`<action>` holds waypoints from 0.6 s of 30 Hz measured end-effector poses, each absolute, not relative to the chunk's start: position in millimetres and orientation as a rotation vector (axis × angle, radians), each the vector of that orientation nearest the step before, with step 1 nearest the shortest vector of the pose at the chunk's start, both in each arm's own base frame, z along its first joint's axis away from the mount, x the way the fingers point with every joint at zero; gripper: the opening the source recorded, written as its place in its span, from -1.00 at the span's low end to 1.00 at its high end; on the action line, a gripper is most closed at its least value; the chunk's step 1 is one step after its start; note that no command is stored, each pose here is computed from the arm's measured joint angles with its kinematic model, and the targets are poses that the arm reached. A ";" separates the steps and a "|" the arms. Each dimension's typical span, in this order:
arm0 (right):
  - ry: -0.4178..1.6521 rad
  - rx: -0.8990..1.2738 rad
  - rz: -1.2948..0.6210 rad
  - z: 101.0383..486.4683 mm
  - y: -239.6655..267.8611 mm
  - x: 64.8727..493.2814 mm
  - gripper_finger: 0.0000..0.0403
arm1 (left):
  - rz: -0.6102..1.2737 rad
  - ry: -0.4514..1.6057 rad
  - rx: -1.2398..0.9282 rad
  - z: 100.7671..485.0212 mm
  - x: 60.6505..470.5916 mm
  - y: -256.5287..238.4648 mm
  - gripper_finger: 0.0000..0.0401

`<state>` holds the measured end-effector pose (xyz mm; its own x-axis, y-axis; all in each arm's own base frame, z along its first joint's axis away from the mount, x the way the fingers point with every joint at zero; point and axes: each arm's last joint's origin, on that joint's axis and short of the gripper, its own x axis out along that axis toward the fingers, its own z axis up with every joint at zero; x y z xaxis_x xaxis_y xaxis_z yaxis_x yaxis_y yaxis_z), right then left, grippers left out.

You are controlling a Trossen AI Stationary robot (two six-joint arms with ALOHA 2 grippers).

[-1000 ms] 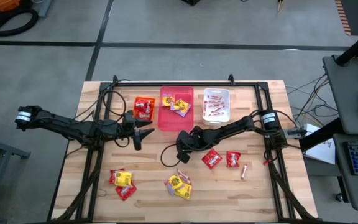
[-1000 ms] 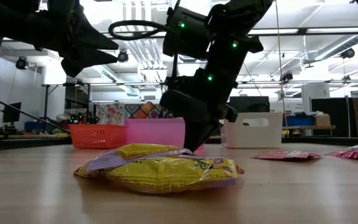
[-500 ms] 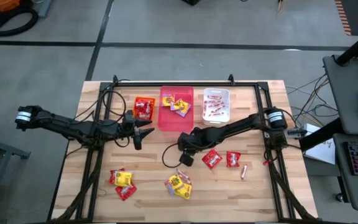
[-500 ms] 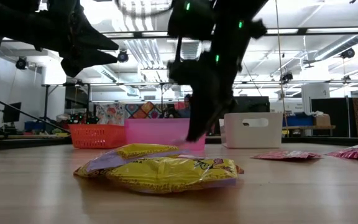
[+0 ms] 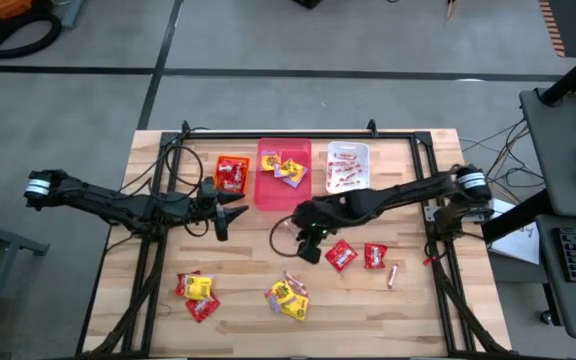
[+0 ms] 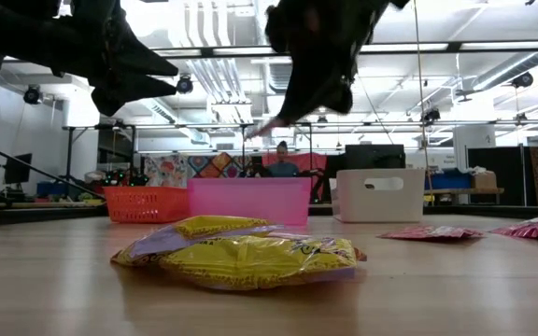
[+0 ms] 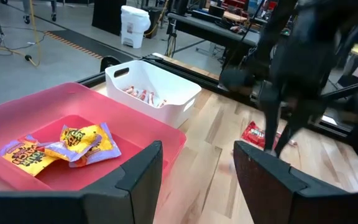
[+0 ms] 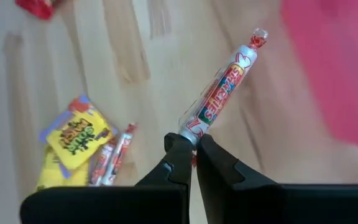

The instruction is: Organize candy in baskets

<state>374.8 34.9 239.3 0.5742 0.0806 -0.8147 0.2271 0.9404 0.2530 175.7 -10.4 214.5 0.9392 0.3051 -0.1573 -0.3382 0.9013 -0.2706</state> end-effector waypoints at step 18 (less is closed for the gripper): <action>1.277 0.297 -0.797 262.4 -92.6 274.6 -0.94 | 0.331 0.092 -0.306 216.5 176.0 -10.5 -0.10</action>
